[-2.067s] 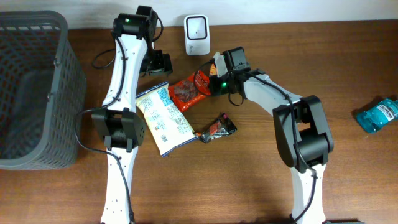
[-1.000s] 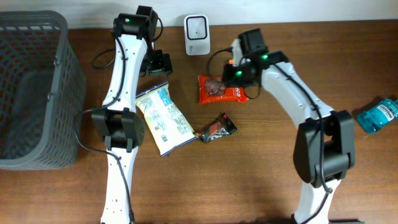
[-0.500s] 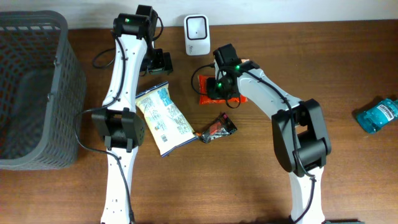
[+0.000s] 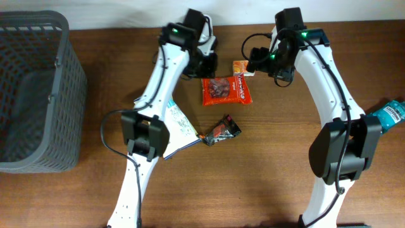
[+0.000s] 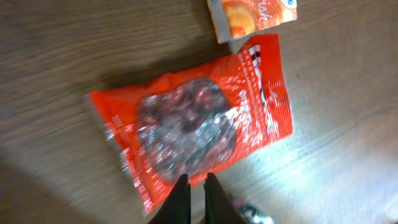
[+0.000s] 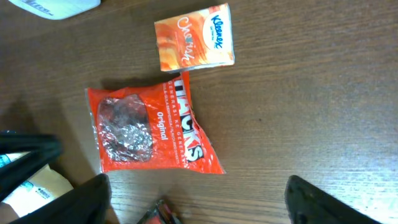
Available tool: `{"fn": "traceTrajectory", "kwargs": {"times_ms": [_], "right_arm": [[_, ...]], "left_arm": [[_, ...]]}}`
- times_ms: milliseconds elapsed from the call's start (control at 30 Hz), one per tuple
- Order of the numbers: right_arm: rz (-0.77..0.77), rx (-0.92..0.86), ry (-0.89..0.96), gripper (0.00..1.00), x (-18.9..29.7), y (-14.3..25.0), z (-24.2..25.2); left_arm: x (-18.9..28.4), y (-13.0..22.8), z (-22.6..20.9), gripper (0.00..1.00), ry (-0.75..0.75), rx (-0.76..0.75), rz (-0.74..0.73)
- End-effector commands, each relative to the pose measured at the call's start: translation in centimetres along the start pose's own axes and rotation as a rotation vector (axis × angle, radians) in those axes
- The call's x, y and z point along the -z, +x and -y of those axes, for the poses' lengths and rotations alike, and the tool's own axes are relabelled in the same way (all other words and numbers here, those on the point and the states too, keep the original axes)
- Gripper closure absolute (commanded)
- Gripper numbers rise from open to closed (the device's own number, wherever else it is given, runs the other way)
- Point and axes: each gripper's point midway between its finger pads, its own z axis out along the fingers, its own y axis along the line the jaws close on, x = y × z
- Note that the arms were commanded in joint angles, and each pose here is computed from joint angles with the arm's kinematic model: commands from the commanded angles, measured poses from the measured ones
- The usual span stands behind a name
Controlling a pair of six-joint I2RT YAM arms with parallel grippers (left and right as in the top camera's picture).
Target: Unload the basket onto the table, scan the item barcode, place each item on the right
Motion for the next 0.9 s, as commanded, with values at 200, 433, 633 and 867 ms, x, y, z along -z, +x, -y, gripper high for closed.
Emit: {"fn": "traceTrajectory", "kwargs": {"times_ms": [200,433,633,867], "right_arm": [[-0.002,-0.004,0.068,0.21,-0.3,-0.1,2.2],[-0.003,0.001,0.062,0.16,-0.4,-0.1,1.9],[-0.041,0.042,-0.015,0.14,-2.4,0.5,-0.1],[0.039,0.410,-0.057,0.06,-3.5,0.7,-6.6]], "left_arm": [[-7.0,3.4,-6.3,1.00,-0.311,0.122,-0.088],[-4.0,3.7,-7.3,1.00,-0.429,0.118,-0.092],[3.2,0.4,-5.9,0.81,-0.402,0.151,0.052],[8.5,1.7,-13.8,0.01,-0.381,0.425,0.038]]}}
